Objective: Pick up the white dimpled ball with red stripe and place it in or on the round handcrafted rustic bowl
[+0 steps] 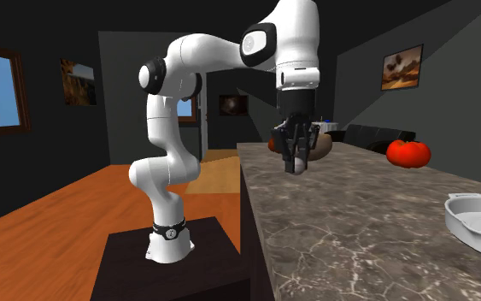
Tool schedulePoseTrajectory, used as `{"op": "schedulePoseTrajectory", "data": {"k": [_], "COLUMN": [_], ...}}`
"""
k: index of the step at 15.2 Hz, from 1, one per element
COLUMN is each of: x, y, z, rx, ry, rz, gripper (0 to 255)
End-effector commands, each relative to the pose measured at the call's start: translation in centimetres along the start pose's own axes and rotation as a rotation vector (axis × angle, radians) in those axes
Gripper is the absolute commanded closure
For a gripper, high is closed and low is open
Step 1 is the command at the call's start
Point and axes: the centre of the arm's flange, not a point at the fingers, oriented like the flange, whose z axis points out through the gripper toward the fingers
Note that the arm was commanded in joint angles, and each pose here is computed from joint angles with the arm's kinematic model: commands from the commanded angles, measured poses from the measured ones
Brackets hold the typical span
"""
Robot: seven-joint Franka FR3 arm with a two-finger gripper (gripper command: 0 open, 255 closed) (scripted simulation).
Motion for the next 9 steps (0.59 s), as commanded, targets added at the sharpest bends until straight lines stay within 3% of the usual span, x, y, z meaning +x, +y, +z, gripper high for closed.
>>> {"op": "schedulePoseTrajectory", "data": {"k": [1, 9], "x": [0.1, 0.2], "y": [0.1, 0.1], "z": [-1.1, -5.3], "rx": [0.0, 0.0], "ry": [0.0, 0.0], "rz": [0.0, 0.0], "gripper": [255, 255]}}
